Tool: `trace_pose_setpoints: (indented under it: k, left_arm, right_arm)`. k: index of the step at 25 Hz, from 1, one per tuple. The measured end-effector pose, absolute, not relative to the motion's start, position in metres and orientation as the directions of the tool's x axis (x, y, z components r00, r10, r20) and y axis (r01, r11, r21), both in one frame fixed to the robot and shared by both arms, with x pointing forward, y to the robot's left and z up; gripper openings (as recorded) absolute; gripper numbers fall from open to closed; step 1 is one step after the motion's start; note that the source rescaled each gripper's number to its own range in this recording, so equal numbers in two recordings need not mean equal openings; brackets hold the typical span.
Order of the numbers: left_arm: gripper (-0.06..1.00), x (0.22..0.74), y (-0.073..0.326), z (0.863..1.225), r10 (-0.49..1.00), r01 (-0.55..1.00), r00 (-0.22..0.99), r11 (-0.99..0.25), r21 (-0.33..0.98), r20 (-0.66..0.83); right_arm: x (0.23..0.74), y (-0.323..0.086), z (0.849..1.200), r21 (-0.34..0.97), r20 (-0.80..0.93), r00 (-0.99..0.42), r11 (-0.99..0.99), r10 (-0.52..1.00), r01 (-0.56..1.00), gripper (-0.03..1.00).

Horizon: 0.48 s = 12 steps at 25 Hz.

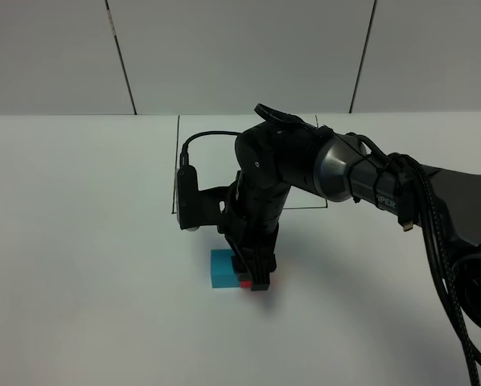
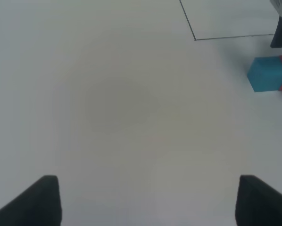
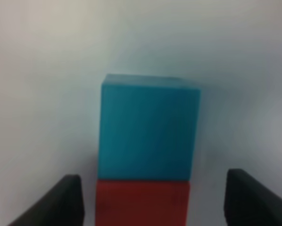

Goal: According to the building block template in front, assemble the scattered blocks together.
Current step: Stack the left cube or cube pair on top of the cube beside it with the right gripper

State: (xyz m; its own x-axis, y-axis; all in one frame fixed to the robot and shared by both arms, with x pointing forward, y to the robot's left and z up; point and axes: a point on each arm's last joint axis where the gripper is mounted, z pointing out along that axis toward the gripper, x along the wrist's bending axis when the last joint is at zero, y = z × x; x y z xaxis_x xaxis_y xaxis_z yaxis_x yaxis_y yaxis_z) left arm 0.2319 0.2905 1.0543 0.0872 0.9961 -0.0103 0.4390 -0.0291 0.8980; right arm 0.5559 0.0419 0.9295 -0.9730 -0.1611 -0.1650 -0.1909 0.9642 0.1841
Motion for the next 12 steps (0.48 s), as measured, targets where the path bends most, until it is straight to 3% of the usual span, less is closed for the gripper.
trace_pose_setpoints:
  k: [12]
  left_arm:
    - [1.0,0.2319,0.2905,1.0543,0.996,0.439,0.087,-0.029,0.898,-0.01]
  right_arm:
    - [0.5552,0.0436,0.9269,0.199,-0.153,-0.975,0.962,-0.159,-0.188,0.37]
